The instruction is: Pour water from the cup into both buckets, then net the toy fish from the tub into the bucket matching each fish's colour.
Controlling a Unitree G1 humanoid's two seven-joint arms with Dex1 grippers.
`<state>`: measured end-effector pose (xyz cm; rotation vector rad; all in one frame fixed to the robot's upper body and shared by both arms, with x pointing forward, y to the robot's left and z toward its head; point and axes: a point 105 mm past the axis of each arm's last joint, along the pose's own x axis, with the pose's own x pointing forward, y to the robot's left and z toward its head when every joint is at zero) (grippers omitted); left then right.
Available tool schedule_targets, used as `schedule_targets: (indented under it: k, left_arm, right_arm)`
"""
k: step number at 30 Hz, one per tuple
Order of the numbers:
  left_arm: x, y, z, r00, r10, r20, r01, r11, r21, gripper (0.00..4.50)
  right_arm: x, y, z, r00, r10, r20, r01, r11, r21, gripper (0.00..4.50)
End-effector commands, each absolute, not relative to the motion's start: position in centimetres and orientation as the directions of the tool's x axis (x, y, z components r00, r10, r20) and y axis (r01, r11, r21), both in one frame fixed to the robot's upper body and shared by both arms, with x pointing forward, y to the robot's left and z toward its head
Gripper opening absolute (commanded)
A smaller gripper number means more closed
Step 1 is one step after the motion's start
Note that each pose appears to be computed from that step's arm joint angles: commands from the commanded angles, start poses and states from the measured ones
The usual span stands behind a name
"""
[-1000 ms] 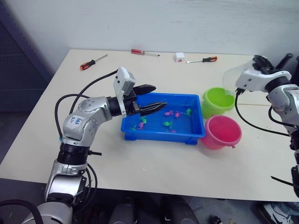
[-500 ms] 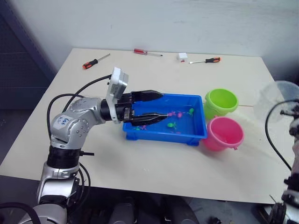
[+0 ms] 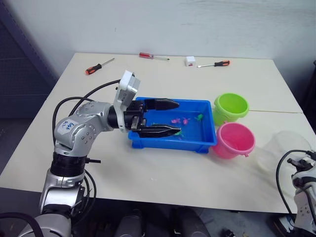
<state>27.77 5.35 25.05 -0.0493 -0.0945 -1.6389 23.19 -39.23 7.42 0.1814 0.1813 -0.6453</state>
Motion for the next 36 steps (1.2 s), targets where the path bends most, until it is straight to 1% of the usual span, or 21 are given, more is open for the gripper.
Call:
schedule_targets:
  k: [1, 6, 7, 8, 13, 15, 16, 19, 21, 22, 23, 24, 26, 27, 28, 29, 30, 31, 32, 33, 36]
  left_arm:
    - [27.5, 4.8, 26.0, -0.104, -0.990, 0.098, 0.993, -0.097, 0.073, 4.50]
    - [27.3, 4.2, 26.0, -0.157, -0.983, 0.095, 0.986, -0.150, 0.078, 4.50]
    - [27.3, 4.1, 26.0, -0.164, -0.982, 0.094, 0.985, -0.157, 0.078, 4.50]
    - [27.4, 4.0, 25.9, -0.173, -0.980, 0.094, 0.983, -0.166, 0.078, 4.50]
    - [27.6, 3.2, 25.5, -0.215, -0.973, 0.088, 0.975, -0.209, 0.076, 4.50]
    - [27.6, 2.9, 25.3, -0.240, -0.967, 0.086, 0.970, -0.235, 0.065, 4.50]
    - [27.6, 2.8, 25.1, -0.246, -0.966, 0.083, 0.969, -0.241, 0.062, 4.50]
    - [28.1, 3.0, 24.8, -0.224, -0.972, 0.074, 0.974, -0.220, 0.057, 4.50]
    - [29.0, 3.9, 24.0, -0.156, -0.987, 0.045, 0.986, -0.153, 0.061, 4.50]
    - [29.4, 4.7, 23.5, -0.112, -0.993, 0.028, 0.992, -0.110, 0.062, 4.50]
    - [29.6, 5.6, 22.9, -0.065, -0.998, 0.009, 0.996, -0.065, 0.062, 4.50]
    - [29.7, 6.6, 22.4, -0.019, -1.000, -0.005, 0.998, -0.020, 0.062, 4.50]
    - [29.5, 8.3, 21.6, 0.056, -0.998, -0.020, 0.997, 0.055, 0.051, 4.50]
    - [29.4, 9.2, 21.0, 0.101, -0.994, -0.032, 0.994, 0.100, 0.041, 4.50]
    - [29.1, 11.0, 19.8, 0.184, -0.981, -0.066, 0.983, 0.183, 0.028, 4.50]
    - [28.8, 12.2, 19.0, 0.239, -0.966, -0.095, 0.971, 0.238, 0.023, 4.50]
    - [28.3, 13.9, 17.8, 0.310, -0.939, -0.151, 0.951, 0.309, 0.026, 4.50]
    - [27.7, 15.1, 16.9, 0.357, -0.912, -0.201, 0.933, 0.357, 0.037, 4.50]
    - [27.4, 15.7, 16.4, 0.381, -0.896, -0.230, 0.924, 0.380, 0.047, 4.50]
    - [26.4, 17.1, 15.5, 0.422, -0.866, -0.269, 0.903, 0.427, 0.042, 4.50]
    - [23.4, 21.1, 13.9, 0.564, -0.766, -0.307, 0.801, 0.598, -0.022, 4.50]
  right_arm:
    - [22.2, -39.3, 8.2, 0.783, -0.600, -0.165, 0.614, 0.788, 0.052, 1.08]
    - [19.6, -38.7, 8.1, 0.772, -0.615, -0.161, 0.614, 0.787, -0.060, 3.51]
    - [19.2, -38.6, 8.1, 0.771, -0.616, -0.161, 0.614, 0.787, -0.069, 3.93]
    - [18.7, -38.3, 8.2, 0.771, -0.616, -0.161, 0.612, 0.787, -0.079, 4.49]
    - [16.3, -36.9, 8.9, 0.778, -0.603, -0.173, 0.589, 0.797, -0.130, 4.49]
    - [15.5, -36.3, 10.1, 0.787, -0.599, -0.149, 0.587, 0.800, -0.123, 4.49]
    - [15.5, -36.0, 10.8, 0.799, -0.587, -0.132, 0.576, 0.810, -0.115, 4.49]
    - [16.4, -34.7, 13.1, 0.861, -0.502, -0.075, 0.498, 0.865, -0.069, 4.49]
    - [17.9, -33.7, 16.1, 0.922, -0.388, 0.008, 0.388, 0.920, -0.058, 4.49]
    - [19.0, -32.8, 17.8, 0.954, -0.297, 0.051, 0.300, 0.952, -0.055, 4.49]
    - [20.1, -31.3, 19.6, 0.982, -0.170, 0.086, 0.176, 0.982, -0.067, 4.49]
    - [21.2, -29.3, 20.9, 0.995, -0.019, 0.097, 0.028, 0.995, -0.092, 4.49]
    - [22.5, -25.7, 22.3, 0.968, 0.240, 0.068, -0.228, 0.963, -0.146, 4.49]
    - [22.9, -24.0, 22.5, 0.934, 0.355, 0.037, -0.344, 0.923, -0.170, 4.49]
    - [23.6, -21.4, 22.7, 0.857, 0.515, 0.001, -0.504, 0.840, -0.199, 4.49]
    - [23.8, -19.7, 22.8, 0.792, 0.610, -0.030, -0.601, 0.770, -0.217, 4.49]
    - [24.2, -18.0, 22.9, 0.714, 0.698, -0.047, -0.689, 0.690, -0.222, 4.49]
    - [24.5, -16.8, 23.0, 0.655, 0.754, -0.058, -0.744, 0.630, -0.222, 4.49]
    - [24.7, -16.3, 23.1, 0.623, 0.780, -0.062, -0.771, 0.598, -0.219, 4.49]
    - [25.0, -15.1, 23.2, 0.558, 0.828, -0.062, -0.817, 0.534, -0.219, 4.49]
    - [26.2, -11.9, 23.0, 0.374, 0.924, -0.080, -0.909, 0.348, -0.228, 4.49]
